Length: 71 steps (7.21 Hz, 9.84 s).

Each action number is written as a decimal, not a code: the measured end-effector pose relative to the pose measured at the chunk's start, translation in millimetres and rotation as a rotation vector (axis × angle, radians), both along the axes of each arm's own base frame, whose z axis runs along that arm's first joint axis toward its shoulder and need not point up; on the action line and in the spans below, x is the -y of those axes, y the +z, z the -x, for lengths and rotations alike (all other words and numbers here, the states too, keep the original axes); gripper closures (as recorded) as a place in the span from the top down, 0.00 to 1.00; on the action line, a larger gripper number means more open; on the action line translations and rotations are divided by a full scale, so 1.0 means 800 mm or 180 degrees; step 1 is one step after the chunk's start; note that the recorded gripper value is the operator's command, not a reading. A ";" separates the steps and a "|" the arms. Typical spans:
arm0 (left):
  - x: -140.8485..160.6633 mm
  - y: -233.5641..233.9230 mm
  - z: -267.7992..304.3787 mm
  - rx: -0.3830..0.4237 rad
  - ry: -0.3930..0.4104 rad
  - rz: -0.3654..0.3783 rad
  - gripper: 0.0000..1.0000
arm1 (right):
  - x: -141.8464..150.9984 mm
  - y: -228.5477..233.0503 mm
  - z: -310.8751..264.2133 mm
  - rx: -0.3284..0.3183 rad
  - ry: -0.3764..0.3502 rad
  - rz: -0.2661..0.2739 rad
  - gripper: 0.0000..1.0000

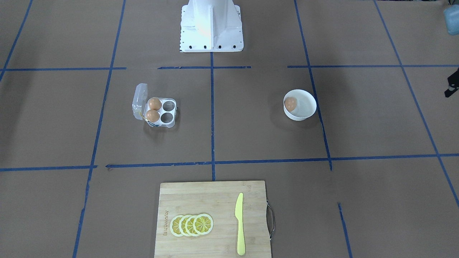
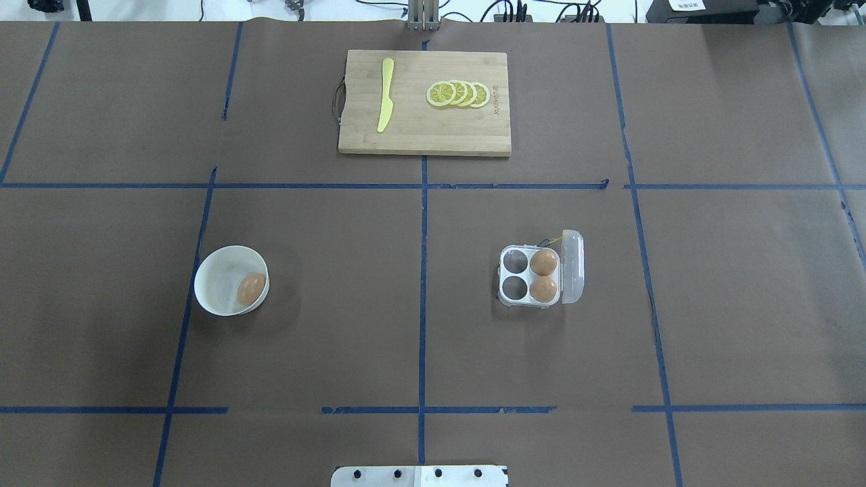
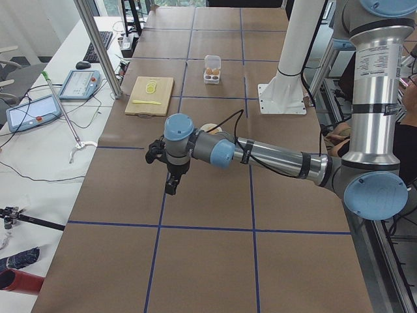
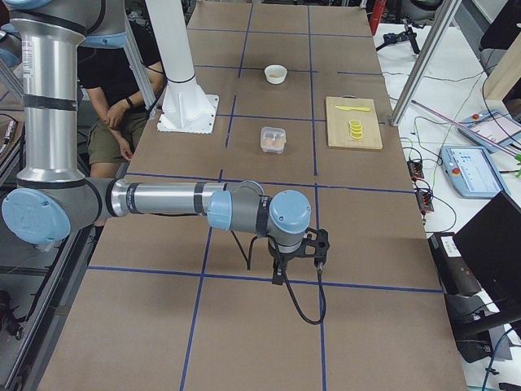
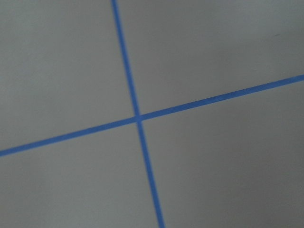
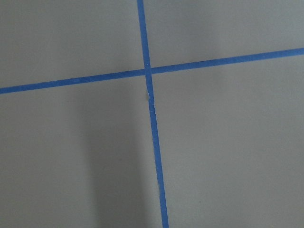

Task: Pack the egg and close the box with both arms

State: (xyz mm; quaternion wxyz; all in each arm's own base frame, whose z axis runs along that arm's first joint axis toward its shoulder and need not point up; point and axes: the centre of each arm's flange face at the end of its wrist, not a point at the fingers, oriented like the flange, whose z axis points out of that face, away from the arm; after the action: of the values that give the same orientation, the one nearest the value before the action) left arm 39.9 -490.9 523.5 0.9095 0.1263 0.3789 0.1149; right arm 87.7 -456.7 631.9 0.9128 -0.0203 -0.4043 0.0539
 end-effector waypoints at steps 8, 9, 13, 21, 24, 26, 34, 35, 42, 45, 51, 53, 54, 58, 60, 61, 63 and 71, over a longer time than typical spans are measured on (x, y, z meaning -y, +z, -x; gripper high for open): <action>-0.094 -0.174 -0.365 -0.0834 -0.0627 0.0830 0.85 | 0.006 -0.003 0.004 0.0010 0.0104 0.0116 1.00; -0.091 -0.180 -0.402 -0.0822 -0.0633 0.0847 0.83 | 0.007 -0.005 0.004 0.0011 0.0111 0.0119 1.00; -0.098 -0.169 -0.446 -0.0728 -0.0633 0.0881 0.79 | 0.008 -0.004 0.004 0.0016 0.0113 0.0127 1.00; -0.121 -0.153 -0.478 -0.0627 -0.0493 0.0942 0.74 | 0.007 -0.003 0.004 0.0017 0.0118 0.0137 1.00; -0.129 -0.151 -0.487 -0.0610 -0.0445 0.0949 0.68 | 0.008 -0.004 0.004 0.0017 0.0114 0.0130 1.00; -0.130 -0.149 -0.488 -0.0595 -0.0443 0.0957 0.56 | 0.008 -0.004 0.004 0.0017 0.0117 0.0126 1.00; -0.129 -0.172 -0.473 -0.0554 -0.0489 0.0981 0.00 | 0.008 -0.006 0.004 0.0020 0.0120 0.0124 1.00; -0.129 -0.182 -0.468 -0.0584 -0.0496 0.0966 0.00 | 0.007 -0.004 0.004 0.0021 0.0119 0.0130 1.00; -0.113 -0.418 -0.600 -0.1737 -0.0779 0.0918 0.00 | 0.009 -0.018 0.005 0.0039 0.0151 0.0093 1.00; -0.154 -0.481 -0.748 -0.2192 -0.0756 0.0738 0.00 | 0.008 -0.017 0.007 0.0047 0.0149 0.0107 1.00; -0.140 -0.519 -0.803 -0.2243 -0.0886 0.0673 1.00 | 0.011 -0.022 0.007 0.0065 0.0153 0.0096 1.00; -0.133 -0.517 -0.790 -0.2249 -0.0884 0.0671 1.00 | 0.011 -0.027 0.009 0.0096 0.0151 0.0073 1.00; -0.130 -0.508 -0.770 -0.2237 -0.0823 0.0702 1.00 | 0.012 -0.036 0.015 0.0115 0.0139 0.0052 1.00; -0.075 -0.487 -0.614 -0.1784 -0.0635 0.0745 1.00 | 0.033 -0.122 0.167 0.0260 0.0209 -0.0071 0.68; -0.030 -0.481 -0.499 -0.1396 -0.0717 0.0527 1.00 | 0.015 -0.168 0.298 0.0479 0.0364 -0.0096 0.10; -0.006 -0.465 -0.439 -0.1223 -0.0813 0.0412 1.00 | -0.003 -0.193 0.363 0.0585 0.0356 -0.0087 0.00; 0.032 -0.420 -0.320 -0.0920 -0.0863 0.0206 1.00 | -0.038 -0.241 0.457 0.0725 0.0212 -0.0130 0.00; 0.071 -0.219 -0.107 -0.0134 -0.0426 -0.0305 1.00 | -0.053 -0.498 0.670 0.0814 -0.0161 -0.0373 0.94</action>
State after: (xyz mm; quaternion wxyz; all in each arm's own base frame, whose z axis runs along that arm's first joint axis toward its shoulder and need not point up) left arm 125.8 -547.6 348.6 0.8999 0.1971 0.3827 0.0691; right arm -448.5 -414.4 233.7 0.8545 0.0161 -0.5192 0.0041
